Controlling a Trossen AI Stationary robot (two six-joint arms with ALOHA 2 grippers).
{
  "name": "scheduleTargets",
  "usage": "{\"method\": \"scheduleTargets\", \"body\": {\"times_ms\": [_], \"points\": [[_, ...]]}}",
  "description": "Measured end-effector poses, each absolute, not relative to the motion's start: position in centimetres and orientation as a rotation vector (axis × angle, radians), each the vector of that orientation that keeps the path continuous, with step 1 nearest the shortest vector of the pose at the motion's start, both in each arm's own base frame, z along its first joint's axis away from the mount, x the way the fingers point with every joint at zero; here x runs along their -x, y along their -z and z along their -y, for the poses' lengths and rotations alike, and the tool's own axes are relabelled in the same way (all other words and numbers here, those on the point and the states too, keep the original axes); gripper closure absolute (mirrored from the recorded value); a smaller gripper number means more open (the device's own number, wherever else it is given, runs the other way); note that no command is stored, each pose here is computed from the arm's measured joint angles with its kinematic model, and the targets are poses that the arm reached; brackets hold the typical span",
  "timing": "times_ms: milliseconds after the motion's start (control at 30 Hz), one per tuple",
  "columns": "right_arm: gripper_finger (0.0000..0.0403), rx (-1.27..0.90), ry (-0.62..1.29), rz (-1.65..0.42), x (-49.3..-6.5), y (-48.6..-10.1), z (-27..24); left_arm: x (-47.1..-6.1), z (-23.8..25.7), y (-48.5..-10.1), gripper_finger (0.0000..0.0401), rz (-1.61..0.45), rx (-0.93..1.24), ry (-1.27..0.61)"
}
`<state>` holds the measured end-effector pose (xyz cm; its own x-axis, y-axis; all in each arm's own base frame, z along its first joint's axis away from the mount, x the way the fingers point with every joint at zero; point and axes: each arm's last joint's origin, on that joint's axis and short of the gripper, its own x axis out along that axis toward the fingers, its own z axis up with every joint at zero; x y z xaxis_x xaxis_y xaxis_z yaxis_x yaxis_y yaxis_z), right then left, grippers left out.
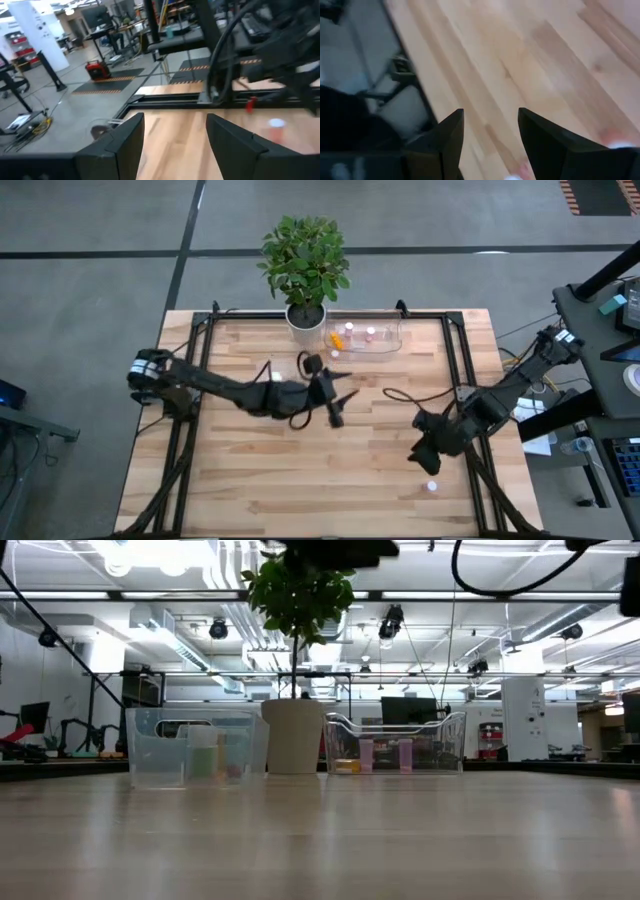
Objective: Pick and place medicine bottles into bin by pill shape (circle, oval)
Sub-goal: Put the red pill bottle into the top transparent bin
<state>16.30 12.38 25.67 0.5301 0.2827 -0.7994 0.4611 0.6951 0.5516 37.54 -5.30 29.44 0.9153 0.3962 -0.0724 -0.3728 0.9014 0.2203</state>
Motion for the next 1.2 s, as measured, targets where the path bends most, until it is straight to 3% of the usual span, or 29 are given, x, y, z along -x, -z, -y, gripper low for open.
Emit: {"method": "scheduleTargets", "body": {"times_ms": [367, 733, 1200], "points": [[0.0225, -0.500, 0.637, -1.390, -16.3, -25.0, -13.3, -34.8, 11.2, -31.1, 0.0204, -0.087, -0.264, -0.368], [0.0225, -0.546, 0.658, -1.379, -15.7, -21.8, -12.7, -32.8, 14.8, -31.3, 0.0204, -0.110, -0.349, -0.462], [0.0225, -0.612, 0.627, -1.386, -15.7, -18.5, -12.8, -32.5, 15.2, -31.3, 0.0204, -0.114, -0.353, -0.490]]}}
